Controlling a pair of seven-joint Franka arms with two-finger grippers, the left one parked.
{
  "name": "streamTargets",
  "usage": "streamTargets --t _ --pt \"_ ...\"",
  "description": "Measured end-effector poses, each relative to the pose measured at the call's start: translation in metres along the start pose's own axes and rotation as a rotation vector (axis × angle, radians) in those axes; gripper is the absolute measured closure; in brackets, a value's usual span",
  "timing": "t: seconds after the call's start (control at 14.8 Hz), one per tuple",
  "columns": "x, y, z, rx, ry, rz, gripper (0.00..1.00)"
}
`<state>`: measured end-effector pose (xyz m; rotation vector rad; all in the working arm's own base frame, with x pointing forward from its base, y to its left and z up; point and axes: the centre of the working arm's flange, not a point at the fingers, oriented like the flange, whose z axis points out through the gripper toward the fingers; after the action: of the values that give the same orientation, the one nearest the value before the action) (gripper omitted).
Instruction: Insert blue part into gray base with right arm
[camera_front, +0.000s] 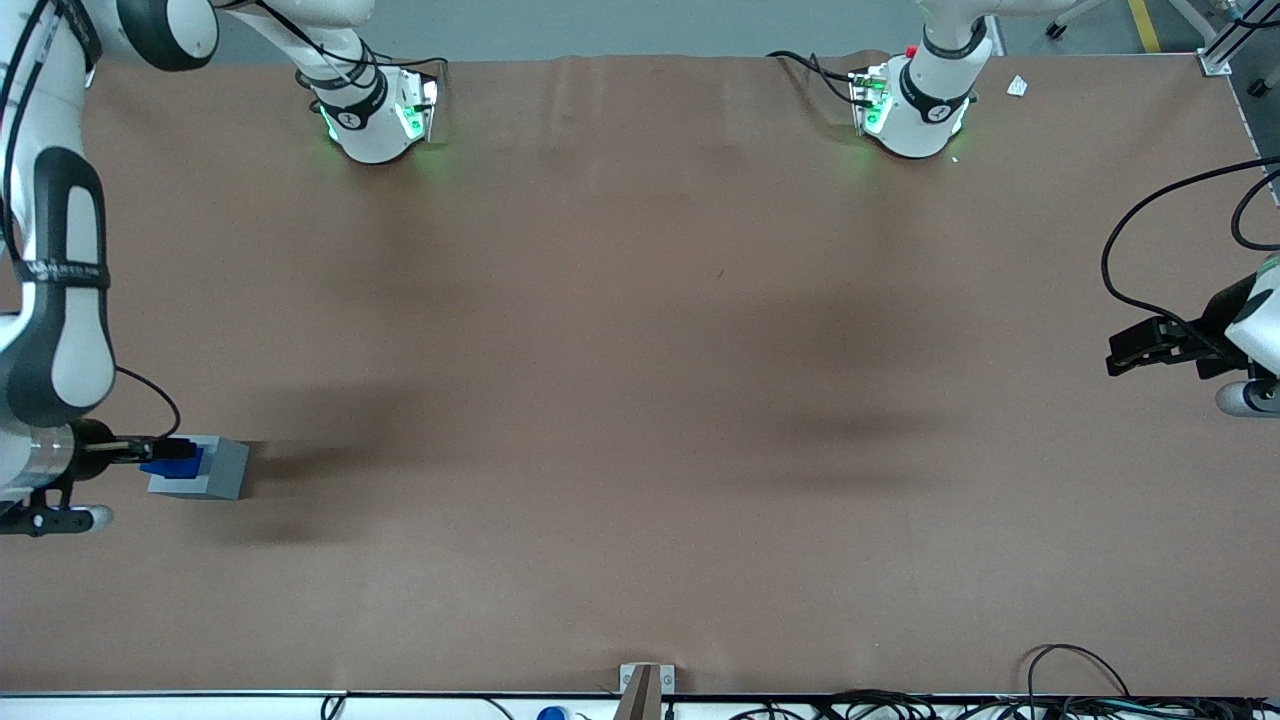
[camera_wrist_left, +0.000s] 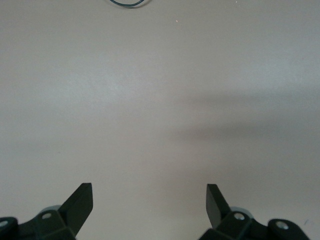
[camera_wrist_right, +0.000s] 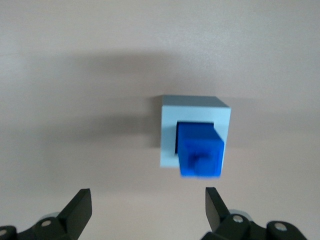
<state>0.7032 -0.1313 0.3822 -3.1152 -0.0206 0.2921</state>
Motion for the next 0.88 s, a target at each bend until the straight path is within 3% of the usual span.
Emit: streamTargets --t 0.41,0.88 --pt "-0.054 -0.061 -0.104 -0.002 0.011 0.051 0.00" --pt "-0.151 -0.134 -0.185 -0.012 0.092 0.067 0.00"
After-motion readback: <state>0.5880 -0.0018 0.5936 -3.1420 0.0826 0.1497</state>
